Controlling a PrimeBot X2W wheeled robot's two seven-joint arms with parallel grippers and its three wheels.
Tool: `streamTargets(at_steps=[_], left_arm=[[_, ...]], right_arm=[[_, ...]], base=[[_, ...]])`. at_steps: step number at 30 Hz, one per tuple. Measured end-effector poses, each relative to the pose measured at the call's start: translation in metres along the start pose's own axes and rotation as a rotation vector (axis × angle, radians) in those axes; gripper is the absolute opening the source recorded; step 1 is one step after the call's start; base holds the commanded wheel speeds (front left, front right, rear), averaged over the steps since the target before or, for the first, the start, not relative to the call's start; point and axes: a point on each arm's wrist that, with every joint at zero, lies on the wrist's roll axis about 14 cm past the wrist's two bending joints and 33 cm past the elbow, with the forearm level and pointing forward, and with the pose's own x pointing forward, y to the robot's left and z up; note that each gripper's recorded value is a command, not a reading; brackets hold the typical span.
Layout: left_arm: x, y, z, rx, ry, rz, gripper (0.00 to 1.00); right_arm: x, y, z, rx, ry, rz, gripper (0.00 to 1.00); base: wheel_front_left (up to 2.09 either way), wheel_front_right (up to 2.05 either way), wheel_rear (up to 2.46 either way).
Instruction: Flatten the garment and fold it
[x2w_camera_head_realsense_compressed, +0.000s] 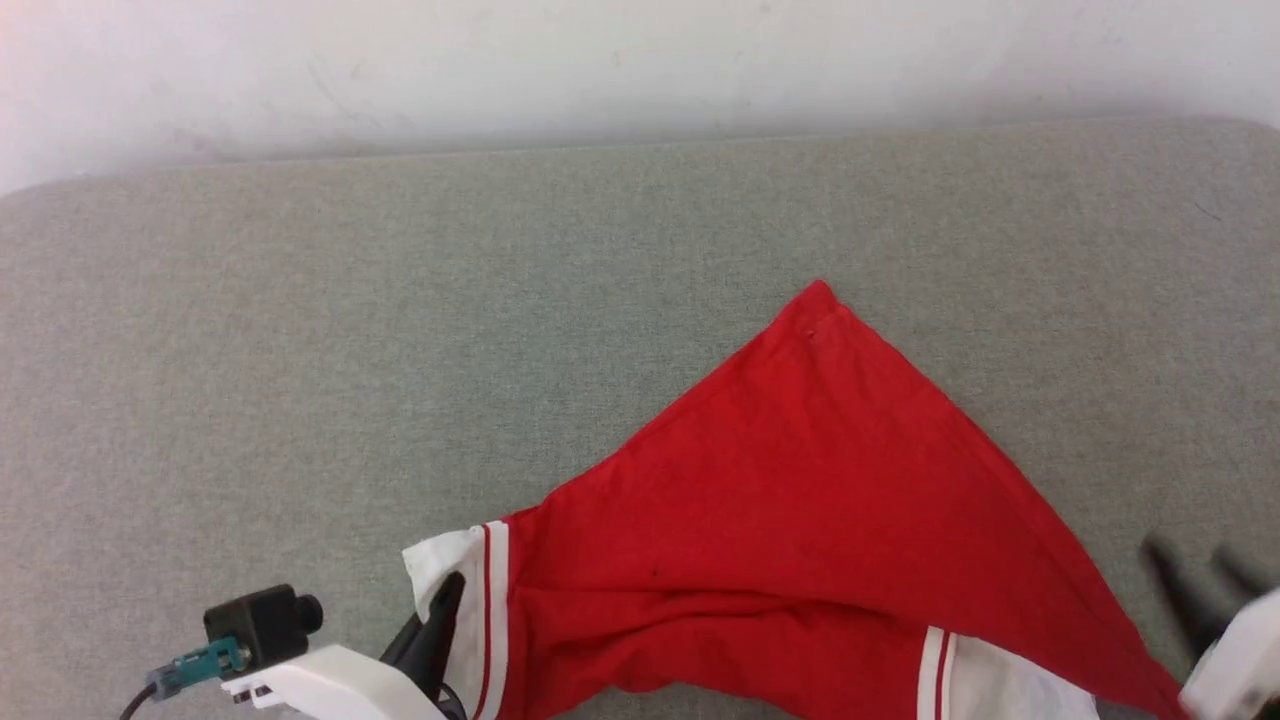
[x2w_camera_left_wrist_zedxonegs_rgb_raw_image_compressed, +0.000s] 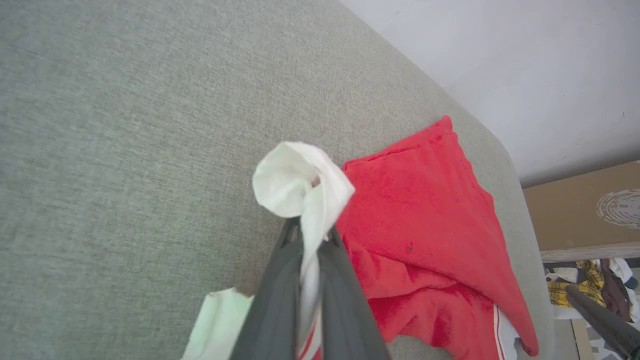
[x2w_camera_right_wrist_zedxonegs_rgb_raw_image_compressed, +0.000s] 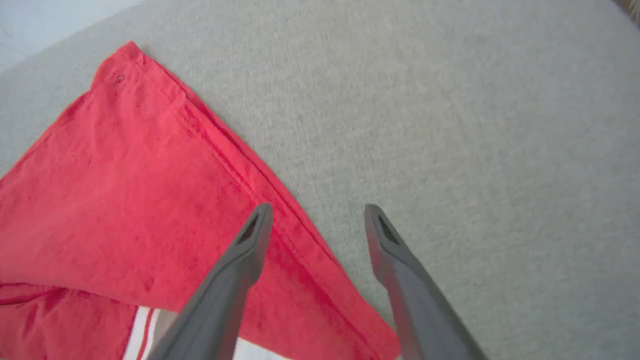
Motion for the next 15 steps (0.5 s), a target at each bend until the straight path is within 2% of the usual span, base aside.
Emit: streamTargets(at_steps=[4, 7, 10, 12, 15], left_arm=[[0.003, -0.003, -0.003, 0.003, 0.012, -0.008, 0.0], [0.009, -0.008, 0.0, -0.001, 0.008, -0.029, 0.0], [0.016, -0.009, 0.0, -0.004, 0.01, -0.036, 0.0], [0.021, -0.008, -0.001, -0.012, 0.013, -0.034, 0.0], [0.028, -0.007, -0.003, -0.028, 0.019, -0.035, 0.0]], right_arm=[[0.002, 0.014, 0.086, -0.129, -0.216, 0.023, 1.0], [0.01, 0.045, 0.135, -0.227, -0.326, 0.083, 1.0], [0.031, 0.083, 0.151, -0.277, -0.322, 0.167, 1.0], [0.049, 0.103, 0.151, -0.35, -0.286, 0.205, 1.0], [0.079, 0.13, 0.135, -0.41, -0.179, 0.268, 1.0]], base=[[0.0, 0.0, 0.0], [0.0, 0.0, 0.0], [0.0, 0.0, 0.0], [0.0, 0.0, 0.0], [0.0, 0.0, 0.0]])
